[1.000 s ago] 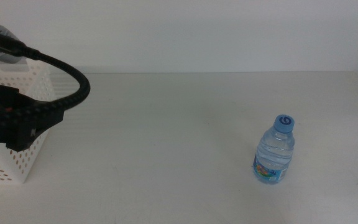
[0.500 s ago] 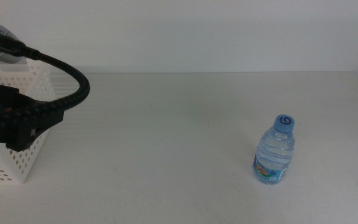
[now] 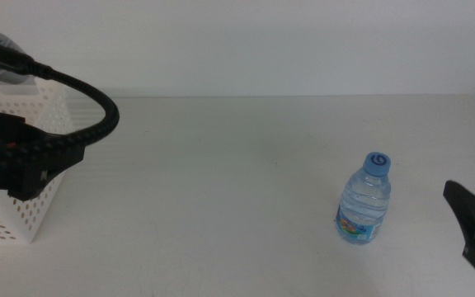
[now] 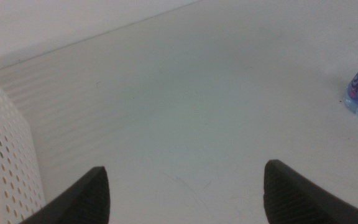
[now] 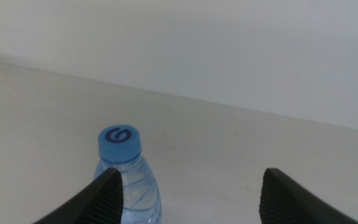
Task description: Use arms to grab the bottles and put them into the dustbin to the left of the table.
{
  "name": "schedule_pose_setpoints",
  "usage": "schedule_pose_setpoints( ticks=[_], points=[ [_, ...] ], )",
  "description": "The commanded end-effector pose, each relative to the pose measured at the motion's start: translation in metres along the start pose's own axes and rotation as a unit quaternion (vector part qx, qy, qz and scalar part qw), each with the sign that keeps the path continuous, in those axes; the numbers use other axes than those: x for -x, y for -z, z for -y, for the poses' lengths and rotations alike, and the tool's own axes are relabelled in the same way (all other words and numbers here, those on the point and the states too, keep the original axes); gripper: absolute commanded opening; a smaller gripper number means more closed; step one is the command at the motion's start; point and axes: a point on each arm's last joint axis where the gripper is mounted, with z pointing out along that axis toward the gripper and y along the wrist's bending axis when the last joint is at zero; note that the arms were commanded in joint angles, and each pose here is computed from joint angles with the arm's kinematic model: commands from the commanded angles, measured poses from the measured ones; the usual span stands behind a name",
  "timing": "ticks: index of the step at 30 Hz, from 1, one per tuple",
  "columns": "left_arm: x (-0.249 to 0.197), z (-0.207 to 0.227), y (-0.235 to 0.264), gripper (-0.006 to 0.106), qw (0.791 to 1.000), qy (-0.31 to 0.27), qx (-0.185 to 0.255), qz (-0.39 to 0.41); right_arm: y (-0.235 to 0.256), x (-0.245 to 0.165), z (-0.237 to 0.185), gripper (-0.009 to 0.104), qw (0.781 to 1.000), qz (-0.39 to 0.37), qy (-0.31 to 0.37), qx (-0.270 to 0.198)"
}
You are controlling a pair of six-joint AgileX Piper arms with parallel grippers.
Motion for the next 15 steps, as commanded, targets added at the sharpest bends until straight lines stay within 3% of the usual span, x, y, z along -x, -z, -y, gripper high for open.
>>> schedule_pose_setpoints(
  ticks=[1,6,15],
  points=[
    [0.012,0.000,0.008,0.076,0.999,0.010,0.005,0.046,0.000,0.007,-0.002,0.057,0.997,0.076,0.009,0.010],
    [0.012,0.000,0.008,0.076,0.999,0.010,0.005,0.046,-0.007,-0.014,-0.006,0.062,0.997,0.074,0.004,0.027],
    [0.012,0.000,0.008,0.076,0.999,0.010,0.005,0.046,-0.046,-0.045,-0.020,0.077,0.992,0.062,0.016,0.106]
  ],
)
